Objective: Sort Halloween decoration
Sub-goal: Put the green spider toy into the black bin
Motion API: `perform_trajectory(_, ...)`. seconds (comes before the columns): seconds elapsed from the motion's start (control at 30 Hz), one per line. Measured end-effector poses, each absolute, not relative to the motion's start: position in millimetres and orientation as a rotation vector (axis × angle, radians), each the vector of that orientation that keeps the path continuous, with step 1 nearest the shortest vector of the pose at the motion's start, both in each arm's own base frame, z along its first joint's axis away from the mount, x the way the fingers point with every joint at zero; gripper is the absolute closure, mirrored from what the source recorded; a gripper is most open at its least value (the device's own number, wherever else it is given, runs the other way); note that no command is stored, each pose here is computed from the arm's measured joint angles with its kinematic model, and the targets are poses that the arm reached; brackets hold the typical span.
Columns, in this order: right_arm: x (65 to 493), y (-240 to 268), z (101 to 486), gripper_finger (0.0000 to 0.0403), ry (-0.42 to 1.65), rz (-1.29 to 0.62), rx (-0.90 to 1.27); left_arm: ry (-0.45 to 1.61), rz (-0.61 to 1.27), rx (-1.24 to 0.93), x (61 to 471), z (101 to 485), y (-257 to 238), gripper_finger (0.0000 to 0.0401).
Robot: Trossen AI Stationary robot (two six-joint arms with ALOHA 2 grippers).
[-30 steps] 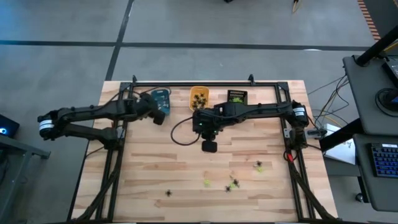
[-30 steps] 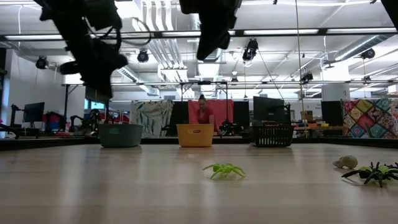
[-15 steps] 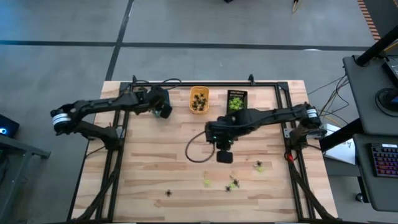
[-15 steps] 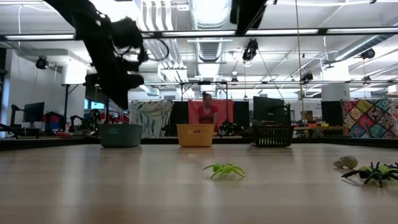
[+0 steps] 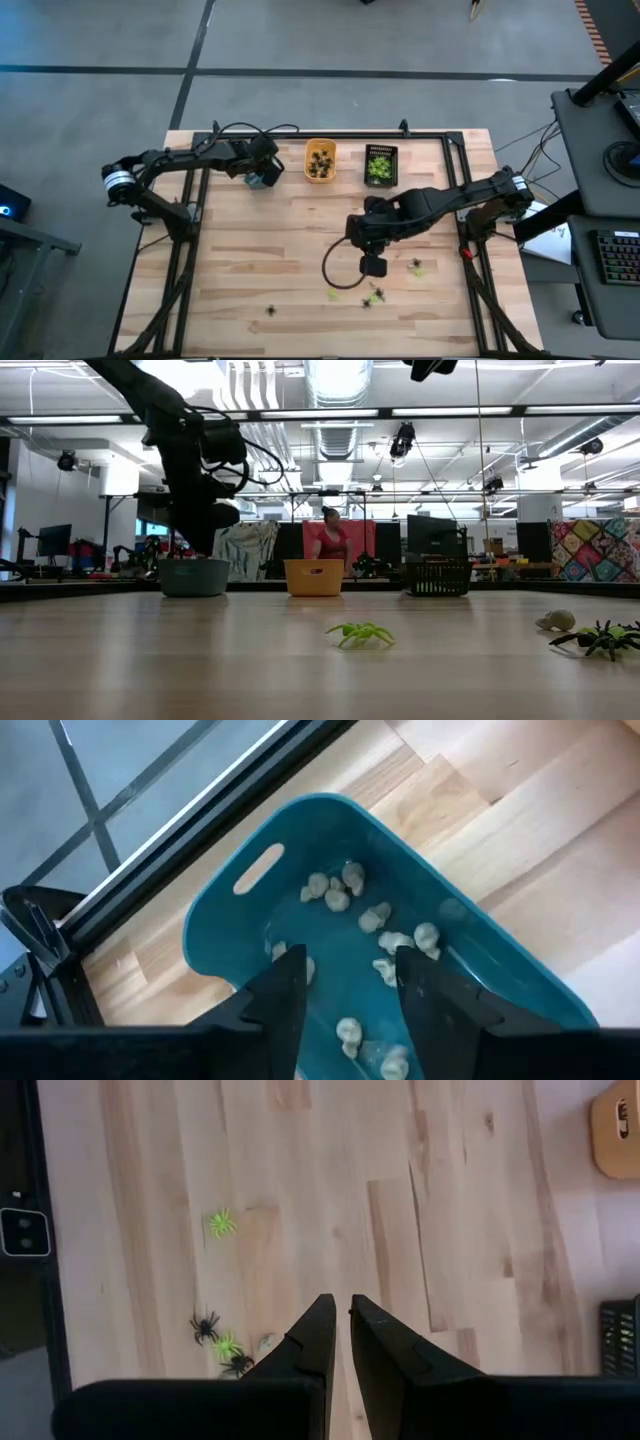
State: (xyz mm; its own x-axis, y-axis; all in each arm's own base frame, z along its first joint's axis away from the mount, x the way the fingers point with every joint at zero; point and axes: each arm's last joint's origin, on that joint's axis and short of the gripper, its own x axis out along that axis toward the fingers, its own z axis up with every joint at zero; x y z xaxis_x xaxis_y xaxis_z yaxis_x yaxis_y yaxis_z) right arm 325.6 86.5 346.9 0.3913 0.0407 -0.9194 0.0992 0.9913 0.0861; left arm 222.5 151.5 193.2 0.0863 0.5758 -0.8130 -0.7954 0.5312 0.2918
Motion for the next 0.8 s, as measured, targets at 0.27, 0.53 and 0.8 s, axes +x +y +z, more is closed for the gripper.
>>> perform_trajectory(0.27,322,101,344,0.0376,1.176,-0.048,0.148,0.967,0.984,-0.234,223,214,127,0.0252)
perform_trajectory(0.53,315,116,325,0.0376,1.239,-0.093,0.193,0.788,0.804,-0.182,227,250,74,0.0262)
perform_trajectory(0.8,300,131,290,0.0376,1.359,-0.108,0.148,0.636,0.569,-0.140,233,268,17,0.0267)
